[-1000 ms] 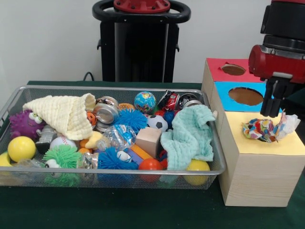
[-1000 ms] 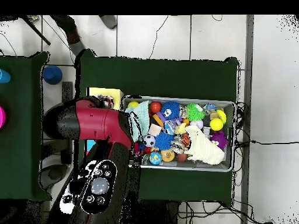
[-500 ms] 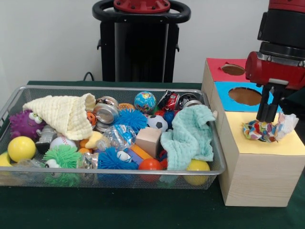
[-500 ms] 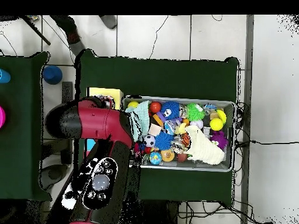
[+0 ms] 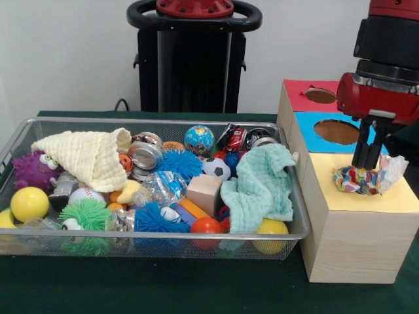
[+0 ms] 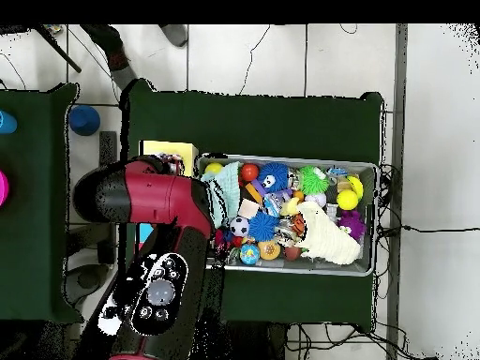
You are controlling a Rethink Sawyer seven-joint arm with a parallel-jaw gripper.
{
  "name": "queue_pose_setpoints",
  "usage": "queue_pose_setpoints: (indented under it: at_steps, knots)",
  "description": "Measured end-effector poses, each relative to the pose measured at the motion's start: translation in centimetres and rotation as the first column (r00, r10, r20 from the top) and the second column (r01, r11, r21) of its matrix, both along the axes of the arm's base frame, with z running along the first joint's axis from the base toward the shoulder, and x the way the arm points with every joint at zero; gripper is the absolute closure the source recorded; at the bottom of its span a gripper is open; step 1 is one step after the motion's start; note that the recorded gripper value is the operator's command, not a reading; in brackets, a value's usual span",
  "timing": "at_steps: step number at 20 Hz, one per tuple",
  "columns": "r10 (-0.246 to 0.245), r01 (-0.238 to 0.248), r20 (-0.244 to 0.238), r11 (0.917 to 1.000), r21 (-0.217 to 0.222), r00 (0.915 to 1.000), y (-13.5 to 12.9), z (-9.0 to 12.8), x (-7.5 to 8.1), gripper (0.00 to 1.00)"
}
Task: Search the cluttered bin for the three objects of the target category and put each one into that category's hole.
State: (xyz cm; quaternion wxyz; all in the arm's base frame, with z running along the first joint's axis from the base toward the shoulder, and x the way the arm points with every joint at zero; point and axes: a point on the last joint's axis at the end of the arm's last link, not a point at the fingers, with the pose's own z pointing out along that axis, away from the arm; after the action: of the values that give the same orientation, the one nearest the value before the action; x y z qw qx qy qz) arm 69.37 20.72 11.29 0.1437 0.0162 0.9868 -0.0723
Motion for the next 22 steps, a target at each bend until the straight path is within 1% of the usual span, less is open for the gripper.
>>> queue_pose_setpoints:
  at_steps: [8,13,16,22]
  knots:
    - [0.002,-0.002,0.000,1.0000,-0.003,1.0000,0.35,-0.10,-0.11,1.00]
    - [0.004,-0.004,0.003,0.9999,-0.017,1.0000,0.39,-0.47,-0.28,1.00]
    - [0.005,-0.005,0.012,0.9997,-0.024,0.9999,0.32,-0.71,-0.25,1.00]
    - [0.007,-0.005,0.046,0.9997,-0.026,0.9989,0.32,-0.76,0.19,1.00]
